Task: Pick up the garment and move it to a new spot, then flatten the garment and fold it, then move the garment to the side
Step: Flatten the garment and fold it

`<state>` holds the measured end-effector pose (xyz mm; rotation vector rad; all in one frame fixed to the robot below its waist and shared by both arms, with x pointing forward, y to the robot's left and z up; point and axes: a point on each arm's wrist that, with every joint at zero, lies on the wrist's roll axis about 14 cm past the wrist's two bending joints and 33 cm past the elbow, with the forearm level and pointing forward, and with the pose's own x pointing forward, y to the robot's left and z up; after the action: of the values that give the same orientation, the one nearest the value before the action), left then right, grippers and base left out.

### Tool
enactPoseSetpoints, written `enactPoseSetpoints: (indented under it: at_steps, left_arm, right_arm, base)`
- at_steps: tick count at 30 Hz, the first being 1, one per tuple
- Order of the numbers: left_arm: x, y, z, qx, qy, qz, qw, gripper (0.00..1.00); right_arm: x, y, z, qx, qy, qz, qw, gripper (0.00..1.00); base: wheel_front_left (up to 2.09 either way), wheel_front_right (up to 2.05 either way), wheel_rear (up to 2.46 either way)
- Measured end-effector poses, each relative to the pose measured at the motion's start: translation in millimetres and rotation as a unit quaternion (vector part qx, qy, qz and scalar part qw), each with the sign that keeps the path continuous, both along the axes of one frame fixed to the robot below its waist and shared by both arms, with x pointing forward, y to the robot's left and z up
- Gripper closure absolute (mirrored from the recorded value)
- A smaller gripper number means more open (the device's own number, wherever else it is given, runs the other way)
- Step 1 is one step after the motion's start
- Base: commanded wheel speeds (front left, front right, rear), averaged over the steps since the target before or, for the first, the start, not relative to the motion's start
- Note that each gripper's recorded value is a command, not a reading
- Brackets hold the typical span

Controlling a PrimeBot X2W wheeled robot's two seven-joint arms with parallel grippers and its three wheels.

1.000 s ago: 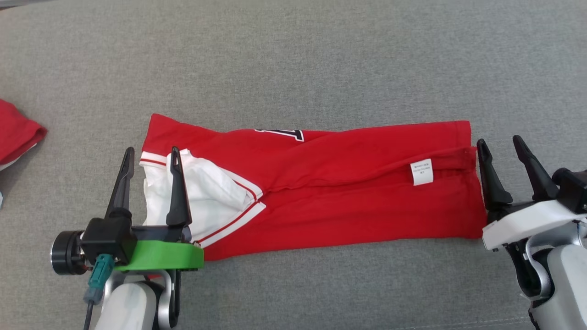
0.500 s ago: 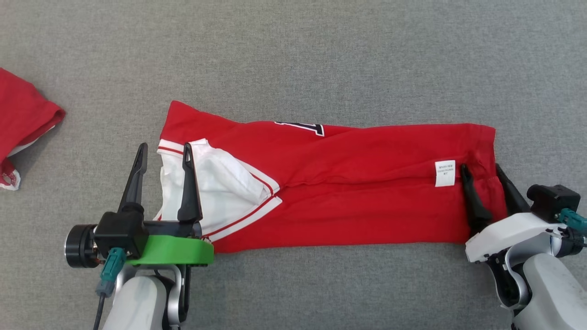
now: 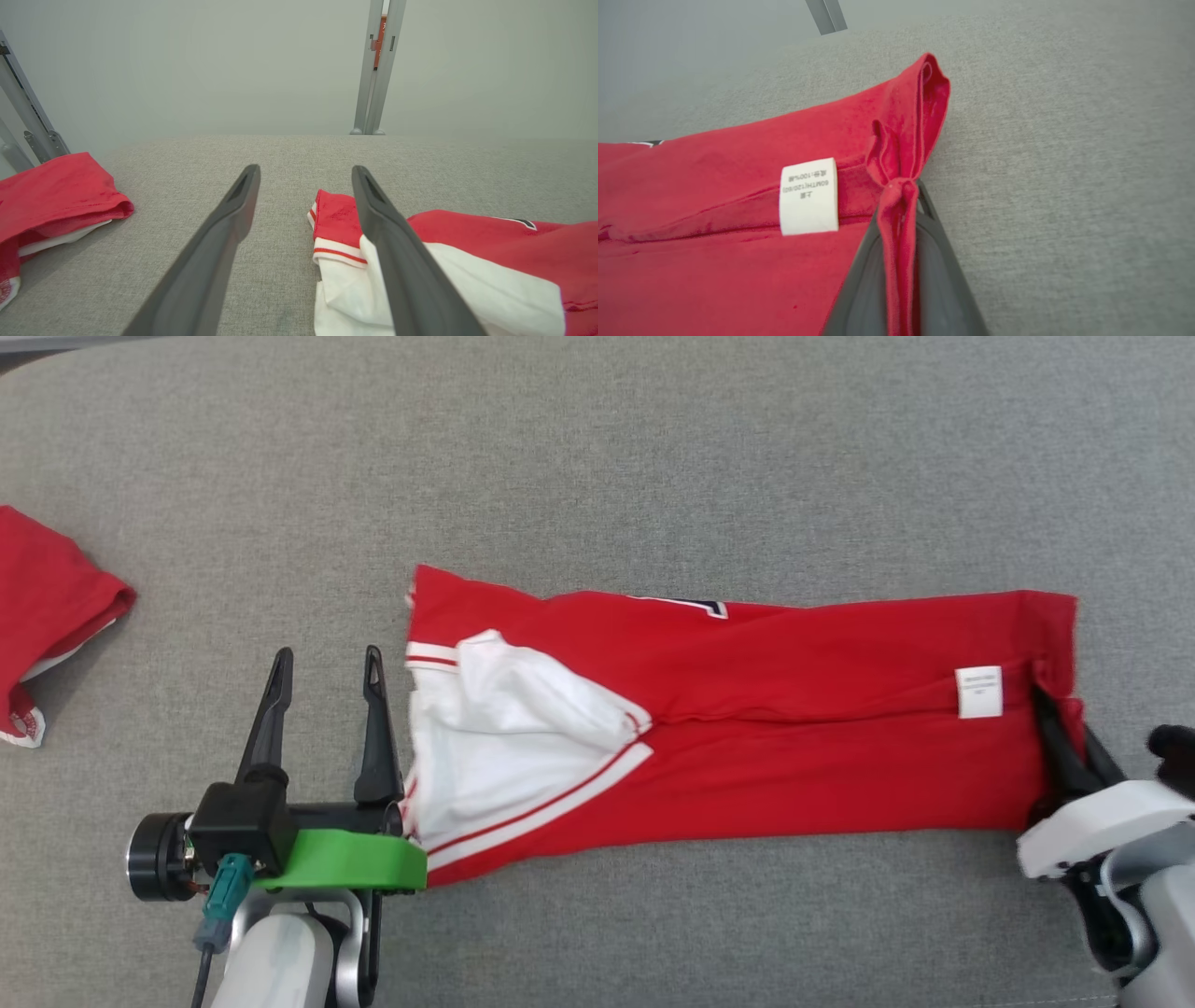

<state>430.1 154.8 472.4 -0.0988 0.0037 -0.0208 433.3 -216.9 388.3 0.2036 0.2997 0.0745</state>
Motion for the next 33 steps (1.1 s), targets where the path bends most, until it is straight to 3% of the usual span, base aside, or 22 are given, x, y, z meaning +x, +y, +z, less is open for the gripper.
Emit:
enactPoseSetpoints:
  at_steps: [5,9,16,21,27,33]
  left_arm:
    - [-5.9,-2.6,8.1,0.001,-0.009,-0.005,1.000,0.00]
    - [-10.2,-3.9,13.8,0.001,-0.015,-0.007,1.000,0.00]
    - [-12.3,-9.0,21.7,-0.002,-0.024,-0.013,1.000,0.00]
    - [-12.5,-8.8,18.2,0.000,-0.018,-0.014,1.000,0.00]
    - [-11.4,-7.5,15.7,0.000,-0.014,-0.013,1.000,0.00]
    - [-12.8,2.4,7.4,0.002,0.000,0.003,1.000,0.00]
  right_arm:
    - [-2.8,-48.1,21.8,-0.024,-0.012,-0.046,0.999,1.00]
    - [3.8,-39.1,47.8,-0.017,-0.035,-0.032,0.999,1.00]
    - [19.0,62.1,95.3,0.055,-0.072,0.075,0.993,1.00]
    - [17.8,160.1,110.0,0.142,-0.066,0.167,0.973,1.00]
    - [2.9,244.3,97.7,0.195,-0.025,0.259,0.946,1.00]
    - [-11.6,288.0,75.5,0.231,0.012,0.303,0.925,1.00]
  base:
    - [0.00,0.00,0.00]
    - [0.00,0.00,0.00]
    - [0.00,0.00,0.00]
    - [0.00,0.00,0.00]
    - [0.00,0.00,0.00]
    - [0.00,0.00,0.00]
